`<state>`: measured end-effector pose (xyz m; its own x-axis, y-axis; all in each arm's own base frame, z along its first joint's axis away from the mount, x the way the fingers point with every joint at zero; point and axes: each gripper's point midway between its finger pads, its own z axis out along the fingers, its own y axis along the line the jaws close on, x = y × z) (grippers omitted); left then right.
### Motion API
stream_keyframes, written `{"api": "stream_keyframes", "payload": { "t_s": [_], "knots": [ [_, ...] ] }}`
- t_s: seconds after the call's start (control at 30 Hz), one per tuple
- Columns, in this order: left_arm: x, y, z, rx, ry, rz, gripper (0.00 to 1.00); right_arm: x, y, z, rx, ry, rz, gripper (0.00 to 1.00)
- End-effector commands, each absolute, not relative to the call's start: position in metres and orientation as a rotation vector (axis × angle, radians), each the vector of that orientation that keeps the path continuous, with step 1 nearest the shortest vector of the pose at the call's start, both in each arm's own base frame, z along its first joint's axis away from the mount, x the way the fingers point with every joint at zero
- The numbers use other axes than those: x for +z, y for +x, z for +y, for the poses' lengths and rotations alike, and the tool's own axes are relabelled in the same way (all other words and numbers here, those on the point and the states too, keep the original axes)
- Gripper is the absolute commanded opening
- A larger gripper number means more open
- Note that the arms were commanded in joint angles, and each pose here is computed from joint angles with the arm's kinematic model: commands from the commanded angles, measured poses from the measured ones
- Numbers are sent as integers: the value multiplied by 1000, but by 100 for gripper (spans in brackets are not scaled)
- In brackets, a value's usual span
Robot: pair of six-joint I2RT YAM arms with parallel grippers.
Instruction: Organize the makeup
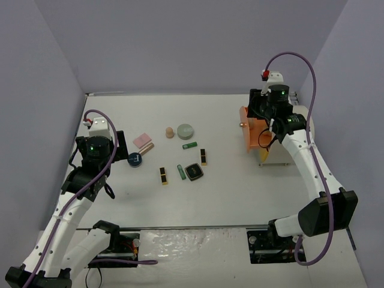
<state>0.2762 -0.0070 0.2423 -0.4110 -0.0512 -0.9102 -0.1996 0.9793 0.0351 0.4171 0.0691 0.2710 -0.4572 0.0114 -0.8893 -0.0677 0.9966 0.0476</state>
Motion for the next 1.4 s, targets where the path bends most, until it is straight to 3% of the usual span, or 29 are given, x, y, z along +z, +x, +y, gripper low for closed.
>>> {"api": "stream_keyframes", "payload": {
  "t_s": [0.0, 0.3, 0.53, 0.8, 1.17, 1.23, 1.37],
  "knots": [
    [259, 284, -7, 141, -217, 1934, 97, 334, 428, 114, 211, -141, 1872, 57],
    [259, 284, -6, 143, -220, 1934, 97, 321, 440, 229, 371, -284, 1870, 81],
    [261, 283, -7, 139, -220, 1928, 97, 268, 455, 314, 421, -351, 1911, 86],
    [260, 284, -7, 134, -219, 1931, 97, 202, 474, 398, 442, -482, 1936, 86],
    [260, 284, -8, 125, -218, 1930, 97, 120, 500, 431, 399, -514, 1965, 77],
    [260, 284, -9, 124, -217, 1930, 97, 114, 500, 435, 414, -526, 1965, 72],
    [260, 285, -9, 120, -218, 1931, 97, 95, 499, 438, 421, -562, 1966, 50]
  ]
}}
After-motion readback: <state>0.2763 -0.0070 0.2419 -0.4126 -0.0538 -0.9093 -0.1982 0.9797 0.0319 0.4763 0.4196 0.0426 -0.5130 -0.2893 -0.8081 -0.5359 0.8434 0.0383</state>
